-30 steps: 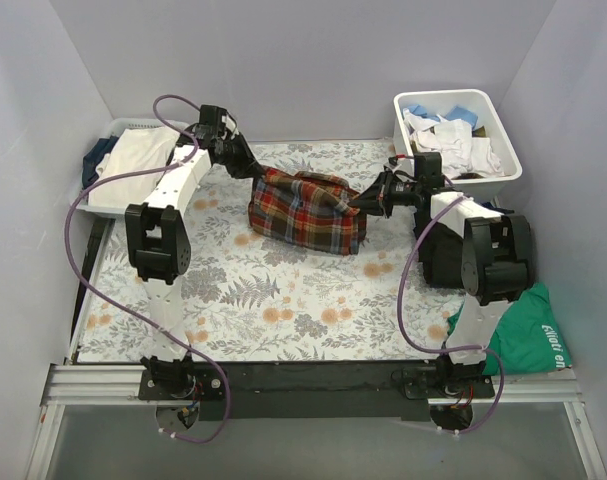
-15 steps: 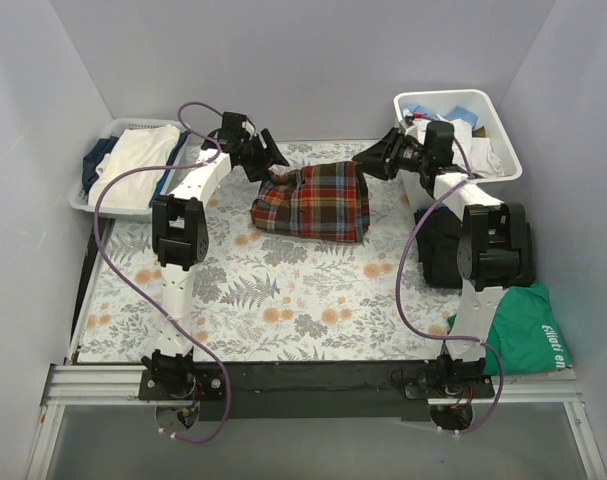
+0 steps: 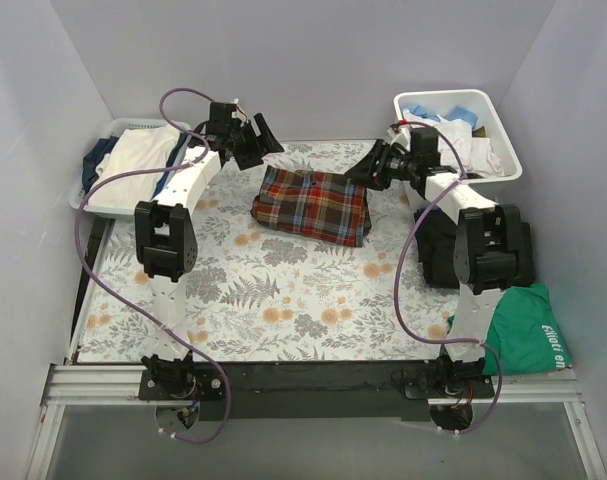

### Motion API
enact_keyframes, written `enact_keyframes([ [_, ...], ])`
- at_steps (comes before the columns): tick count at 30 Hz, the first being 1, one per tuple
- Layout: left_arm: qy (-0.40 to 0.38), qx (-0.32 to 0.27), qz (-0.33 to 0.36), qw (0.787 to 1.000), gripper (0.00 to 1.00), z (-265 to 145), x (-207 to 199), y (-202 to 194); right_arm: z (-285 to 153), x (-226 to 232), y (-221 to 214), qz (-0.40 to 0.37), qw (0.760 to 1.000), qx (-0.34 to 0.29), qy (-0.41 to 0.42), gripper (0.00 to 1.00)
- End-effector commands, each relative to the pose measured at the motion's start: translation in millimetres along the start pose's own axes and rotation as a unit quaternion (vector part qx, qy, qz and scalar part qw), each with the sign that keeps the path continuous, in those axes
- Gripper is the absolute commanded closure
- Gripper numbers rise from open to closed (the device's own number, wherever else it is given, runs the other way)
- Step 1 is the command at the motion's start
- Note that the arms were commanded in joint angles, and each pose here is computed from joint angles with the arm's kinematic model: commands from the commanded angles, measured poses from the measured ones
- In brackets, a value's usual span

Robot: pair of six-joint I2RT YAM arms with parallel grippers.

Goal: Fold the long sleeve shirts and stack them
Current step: Fold the shirt

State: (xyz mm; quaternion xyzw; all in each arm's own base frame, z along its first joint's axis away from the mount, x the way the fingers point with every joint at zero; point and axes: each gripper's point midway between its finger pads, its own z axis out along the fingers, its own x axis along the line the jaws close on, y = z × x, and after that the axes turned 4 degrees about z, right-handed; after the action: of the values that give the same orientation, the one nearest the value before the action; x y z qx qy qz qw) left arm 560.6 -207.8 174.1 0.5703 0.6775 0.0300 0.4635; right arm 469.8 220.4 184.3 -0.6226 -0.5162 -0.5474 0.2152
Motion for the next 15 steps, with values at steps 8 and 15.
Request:
enact_keyframes([
  [8,0.018,0.046,0.044,0.998,0.26,-25,-1,-57,49,-57,-63,-0.094,0.977,0.088,-0.172,0.48],
  [15,0.059,0.107,0.058,0.991,0.26,4,29,-113,46,-116,-83,-0.060,0.959,0.114,-0.253,0.50],
])
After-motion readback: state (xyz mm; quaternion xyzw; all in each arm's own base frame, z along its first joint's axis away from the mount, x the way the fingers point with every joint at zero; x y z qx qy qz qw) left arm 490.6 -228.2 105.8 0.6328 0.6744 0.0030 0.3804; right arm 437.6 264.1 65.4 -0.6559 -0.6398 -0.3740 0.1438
